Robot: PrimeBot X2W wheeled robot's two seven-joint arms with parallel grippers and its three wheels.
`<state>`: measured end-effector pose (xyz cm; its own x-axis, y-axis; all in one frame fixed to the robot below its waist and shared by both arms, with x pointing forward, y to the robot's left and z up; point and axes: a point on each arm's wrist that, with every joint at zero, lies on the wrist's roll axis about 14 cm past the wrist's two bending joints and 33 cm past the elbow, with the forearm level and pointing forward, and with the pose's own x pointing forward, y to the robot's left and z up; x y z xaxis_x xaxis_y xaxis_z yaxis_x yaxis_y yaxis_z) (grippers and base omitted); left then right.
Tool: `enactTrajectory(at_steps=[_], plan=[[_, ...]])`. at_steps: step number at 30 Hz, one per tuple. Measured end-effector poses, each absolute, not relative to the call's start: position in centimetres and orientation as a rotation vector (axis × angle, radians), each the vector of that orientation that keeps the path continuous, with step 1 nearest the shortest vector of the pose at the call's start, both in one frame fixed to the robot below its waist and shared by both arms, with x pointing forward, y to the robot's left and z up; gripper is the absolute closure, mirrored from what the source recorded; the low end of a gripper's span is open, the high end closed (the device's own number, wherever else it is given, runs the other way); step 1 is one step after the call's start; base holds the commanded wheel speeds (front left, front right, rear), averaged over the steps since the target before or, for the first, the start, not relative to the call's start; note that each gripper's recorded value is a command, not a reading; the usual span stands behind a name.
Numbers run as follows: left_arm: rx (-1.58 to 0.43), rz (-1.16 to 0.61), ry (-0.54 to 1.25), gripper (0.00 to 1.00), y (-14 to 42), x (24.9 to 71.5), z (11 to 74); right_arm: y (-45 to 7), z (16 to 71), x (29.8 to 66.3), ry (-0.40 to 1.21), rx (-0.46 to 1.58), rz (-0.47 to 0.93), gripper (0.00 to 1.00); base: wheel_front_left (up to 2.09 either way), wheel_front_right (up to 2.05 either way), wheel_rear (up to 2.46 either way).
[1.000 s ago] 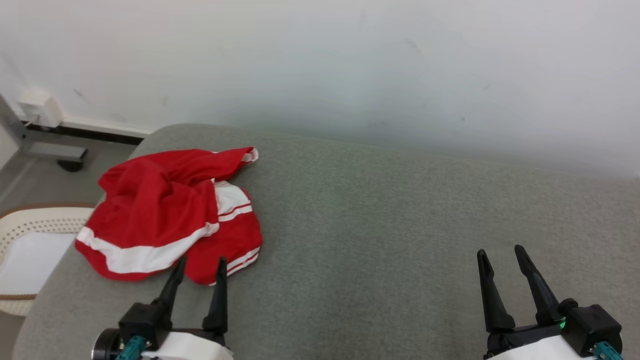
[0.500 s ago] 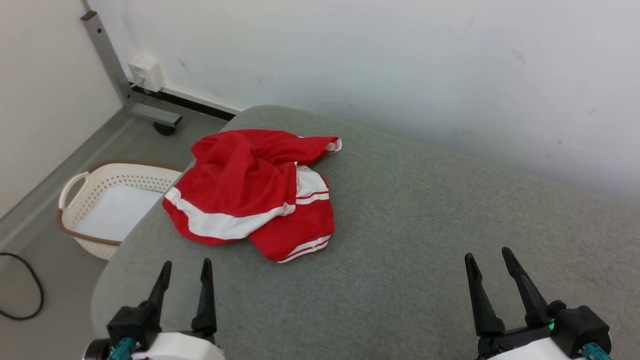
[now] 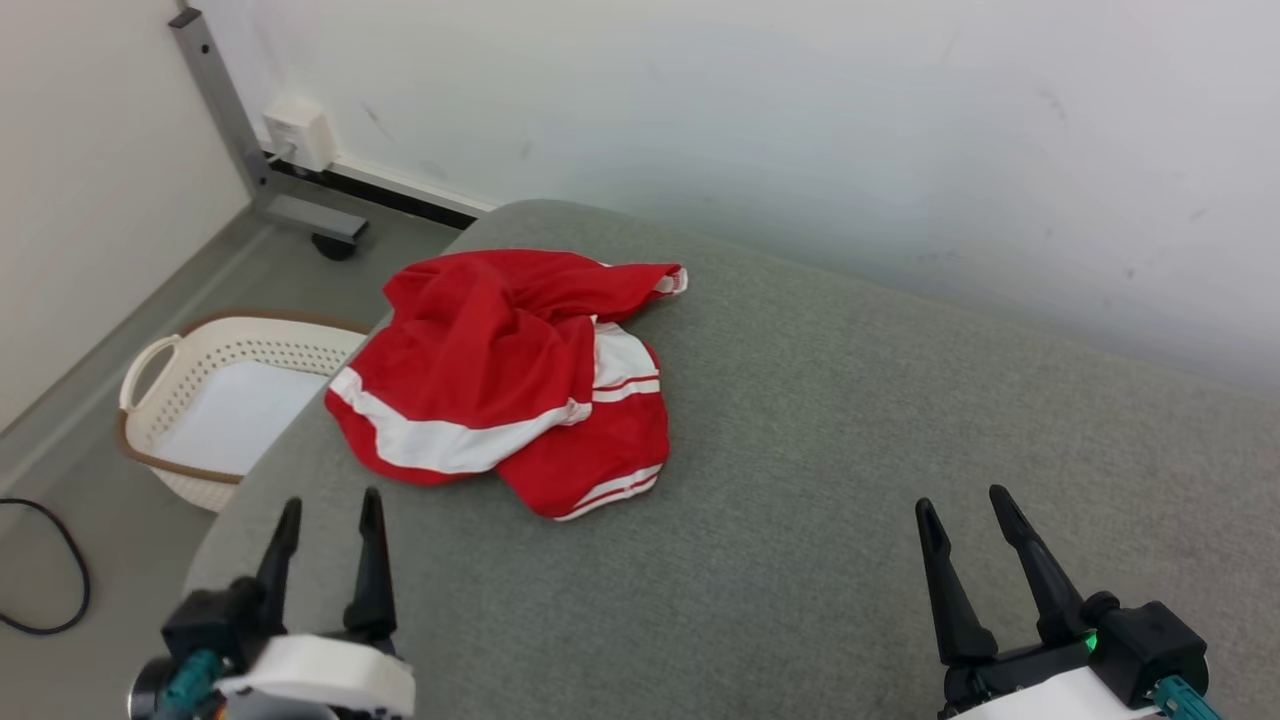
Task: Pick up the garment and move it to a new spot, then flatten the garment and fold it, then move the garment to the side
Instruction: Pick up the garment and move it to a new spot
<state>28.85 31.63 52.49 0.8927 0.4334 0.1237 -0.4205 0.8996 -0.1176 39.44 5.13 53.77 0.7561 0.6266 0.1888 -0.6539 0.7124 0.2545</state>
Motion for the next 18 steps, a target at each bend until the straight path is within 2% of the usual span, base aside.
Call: enactTrajectory(at_steps=[6, 18], plan=[[-0.067, 0.407, -0.153, 0.00, 33.3, 32.0, 53.7, 4.0, 53.4, 40.4, -0.093, 0.316, 0.674, 0.00, 0.00, 0.00, 0.00], [-0.068, 0.297, 0.083, 0.00, 35.8, 41.9, 53.3, -1.4, 52.3, 43.0, -0.094, 0.325, 0.514, 0.00, 0.00, 0.00, 0.00]])
